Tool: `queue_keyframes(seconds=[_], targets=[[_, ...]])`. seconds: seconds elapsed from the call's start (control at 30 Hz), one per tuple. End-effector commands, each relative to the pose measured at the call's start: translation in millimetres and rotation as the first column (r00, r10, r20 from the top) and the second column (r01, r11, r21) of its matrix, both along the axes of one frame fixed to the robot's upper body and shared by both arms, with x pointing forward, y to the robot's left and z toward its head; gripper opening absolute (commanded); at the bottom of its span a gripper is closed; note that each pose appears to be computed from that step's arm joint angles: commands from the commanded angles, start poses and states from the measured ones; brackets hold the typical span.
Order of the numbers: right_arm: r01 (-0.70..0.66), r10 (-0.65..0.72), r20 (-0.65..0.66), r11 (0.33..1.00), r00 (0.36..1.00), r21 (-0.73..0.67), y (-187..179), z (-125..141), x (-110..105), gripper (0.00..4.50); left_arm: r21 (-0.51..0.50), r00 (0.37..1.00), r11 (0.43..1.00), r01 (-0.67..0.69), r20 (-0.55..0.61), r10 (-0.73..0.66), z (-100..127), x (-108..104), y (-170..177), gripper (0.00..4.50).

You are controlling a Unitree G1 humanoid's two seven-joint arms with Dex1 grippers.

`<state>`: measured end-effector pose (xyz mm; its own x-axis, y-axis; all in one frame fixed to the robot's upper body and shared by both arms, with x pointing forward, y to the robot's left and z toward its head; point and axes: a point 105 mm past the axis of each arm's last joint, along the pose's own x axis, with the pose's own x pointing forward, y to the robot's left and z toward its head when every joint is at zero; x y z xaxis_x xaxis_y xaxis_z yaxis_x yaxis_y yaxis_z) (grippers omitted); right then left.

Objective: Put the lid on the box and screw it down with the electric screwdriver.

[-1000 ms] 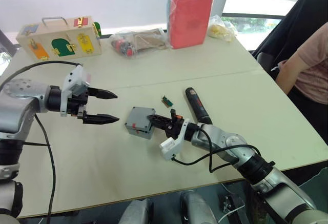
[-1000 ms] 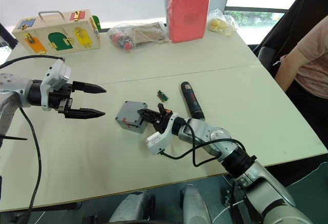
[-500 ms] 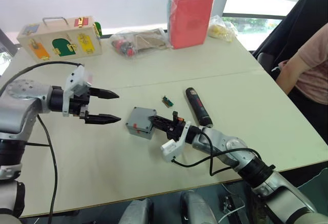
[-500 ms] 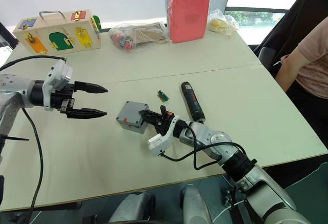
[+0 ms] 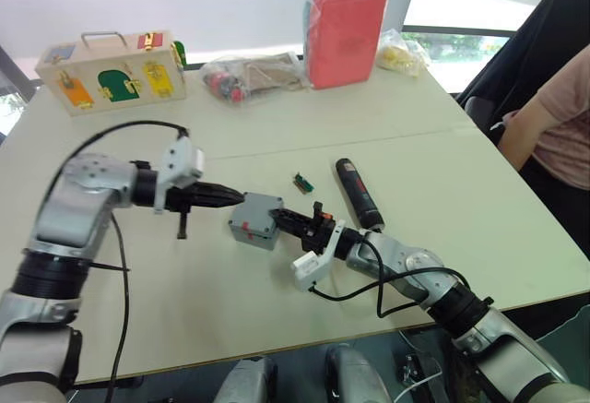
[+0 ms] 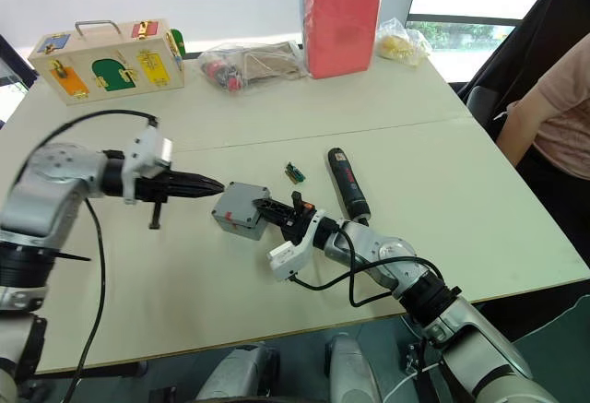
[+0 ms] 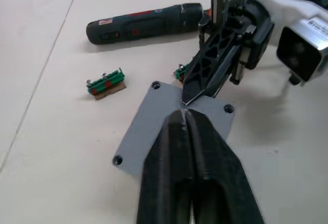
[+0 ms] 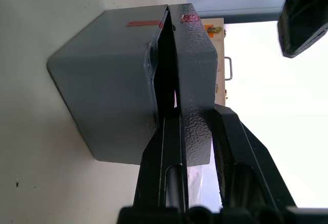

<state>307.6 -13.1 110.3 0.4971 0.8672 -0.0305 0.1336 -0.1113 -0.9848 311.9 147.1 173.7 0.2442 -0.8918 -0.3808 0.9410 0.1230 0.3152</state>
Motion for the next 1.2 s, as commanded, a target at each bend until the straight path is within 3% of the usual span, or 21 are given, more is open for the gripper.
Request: queue_keyframes(seconds=[0.03, 0.33, 0.43, 0.47, 0.5, 0.73, 1.0, 1.17, 1.2], targets=[[0.021, -0.023, -0.032, 0.999, 0.999, -0.042, -8.4, -12.2, 1.7, 0.16, 0.053, 0.999, 0.999, 0.013, 0.033, -0.015, -11.7, 1.8, -3.6, 0.03], [0.021, -0.024, -0.066, 0.999, 0.998, -0.037, -11.6, -14.7, 0.2, 0.16, 0.145, 0.999, 0.989, 0.009, 0.052, -0.016, -43.9, 6.2, -6.4, 0.03], [0.025, -0.027, -0.071, 0.999, 0.997, -0.035, -12.9, -13.8, 0.7, 1.59, 0.153, 0.999, 0.988, 0.012, 0.044, -0.019, -47.0, 6.0, -5.8, 0.00], [0.027, -0.030, -0.082, 0.999, 0.996, -0.044, -14.4, -14.9, 1.0, 1.77, 0.158, 0.999, 0.987, 0.012, 0.031, -0.018, -48.9, 5.5, -5.4, 0.00], [0.025, -0.030, -0.085, 0.998, 0.996, -0.049, -15.9, -14.9, 0.8, 2.25, 0.171, 1.000, 0.985, 0.019, 0.009, -0.021, -52.4, 3.6, -4.8, 0.00], [0.031, -0.035, -0.072, 0.998, 0.997, -0.057, -27.1, -4.4, 4.0, 4.43, 0.219, 0.996, 0.975, 0.029, -0.091, -0.009, -75.3, -7.1, -1.0, 0.00], [0.021, -0.025, -0.046, 0.996, 0.999, -0.084, -42.5, 15.7, 6.9, 4.43, 0.230, 0.994, 0.973, 0.016, -0.107, 0.009, -86.0, -9.2, -1.6, 0.00], [-0.022, 0.021, -0.109, 1.000, 0.994, -0.012, -39.1, 31.5, 0.2, 4.43, 0.187, 0.997, 0.982, -0.001, -0.081, 0.016, -76.2, -6.7, -4.3, 0.00], [-0.034, 0.034, -0.130, 0.999, 0.991, 0.006, -37.1, 34.7, -2.1, 4.22, 0.171, 0.997, 0.985, -0.007, -0.070, 0.020, -71.7, -5.7, -5.1, 0.00]])
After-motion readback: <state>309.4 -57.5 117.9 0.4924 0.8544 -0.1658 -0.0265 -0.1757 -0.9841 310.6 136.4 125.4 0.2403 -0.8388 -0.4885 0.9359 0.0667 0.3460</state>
